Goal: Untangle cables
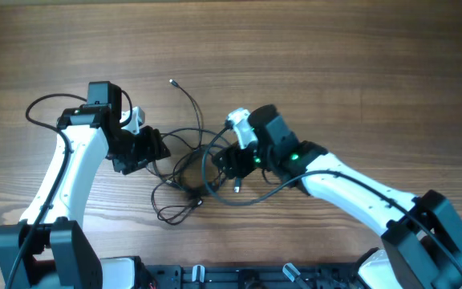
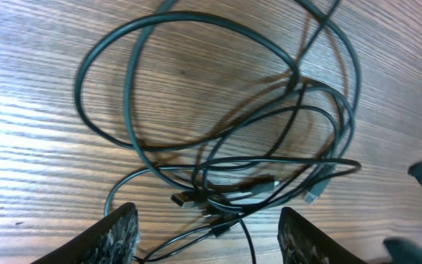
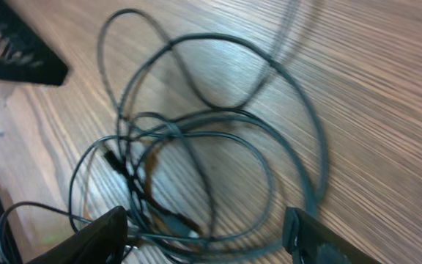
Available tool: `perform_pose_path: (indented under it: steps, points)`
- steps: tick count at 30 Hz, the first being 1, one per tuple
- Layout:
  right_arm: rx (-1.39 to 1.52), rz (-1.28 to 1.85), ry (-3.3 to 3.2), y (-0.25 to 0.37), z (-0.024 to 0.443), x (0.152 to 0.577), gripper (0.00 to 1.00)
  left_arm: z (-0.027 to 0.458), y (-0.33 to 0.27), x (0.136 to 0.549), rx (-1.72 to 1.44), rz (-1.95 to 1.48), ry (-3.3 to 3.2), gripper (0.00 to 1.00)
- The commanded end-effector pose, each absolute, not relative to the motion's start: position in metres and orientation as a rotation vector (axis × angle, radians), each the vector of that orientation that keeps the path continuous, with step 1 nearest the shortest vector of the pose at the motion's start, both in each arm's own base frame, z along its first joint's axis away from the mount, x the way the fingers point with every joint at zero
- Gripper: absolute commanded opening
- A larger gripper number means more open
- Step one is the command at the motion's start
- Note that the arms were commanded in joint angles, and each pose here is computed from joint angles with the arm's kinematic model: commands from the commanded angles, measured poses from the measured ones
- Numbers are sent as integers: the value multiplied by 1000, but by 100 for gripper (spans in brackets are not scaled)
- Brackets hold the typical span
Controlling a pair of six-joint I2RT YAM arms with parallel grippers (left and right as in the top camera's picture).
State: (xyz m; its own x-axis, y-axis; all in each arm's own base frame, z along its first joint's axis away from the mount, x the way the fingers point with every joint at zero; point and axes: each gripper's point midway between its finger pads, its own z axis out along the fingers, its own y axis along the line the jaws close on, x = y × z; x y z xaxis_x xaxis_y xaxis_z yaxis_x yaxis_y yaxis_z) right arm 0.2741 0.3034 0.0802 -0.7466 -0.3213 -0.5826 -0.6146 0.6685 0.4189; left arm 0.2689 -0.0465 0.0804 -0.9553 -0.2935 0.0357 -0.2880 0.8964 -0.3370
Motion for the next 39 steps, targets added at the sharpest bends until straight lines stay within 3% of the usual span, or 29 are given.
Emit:
perform_pose_path:
  steps: [1, 2, 5, 9, 11, 17, 21, 24, 29, 31, 35, 39]
  points:
    - [-820, 718, 2359, 318, 72, 276, 70, 74, -29, 270, -653, -366, 3036, 64]
    - [-832, 720, 2356, 322, 68, 274, 70, 73, -25, 270, -677, -331, 3032, 66]
    - [-823, 742, 2369, 333, 54, 272, 55, 73, -20, 272, -700, -294, 3016, 69]
    - [-768, 766, 2381, 337, 49, 276, 49, 73, -21, 274, -695, -297, 3010, 71]
    - [-765, 766, 2385, 337, 48, 276, 39, 73, -21, 274, -696, -298, 3011, 71]
    - [-718, 766, 2455, 333, 31, 271, 34, 73, -21, 273, -697, -297, 3015, 75]
    - [-669, 788, 2474, 334, 28, 272, 4, 73, -22, 271, -698, -303, 3021, 75]
    - [-612, 870, 2404, 336, 65, 282, 4, 69, -27, 265, -705, -339, 3042, 80]
    - [-383, 1070, 2019, 292, 241, 304, 4, 45, -59, 260, -680, -646, 3009, 83]
    - [-433, 1142, 1940, 291, 272, 286, 4, 41, -66, 265, -646, -703, 2977, 83]
    - [-487, 1241, 1952, 296, 275, 269, 4, 28, -83, 265, -526, -711, 2958, 83]
    - [-256, 959, 2025, 265, 253, 306, 4, 15, -84, 258, -473, -623, 2977, 82]
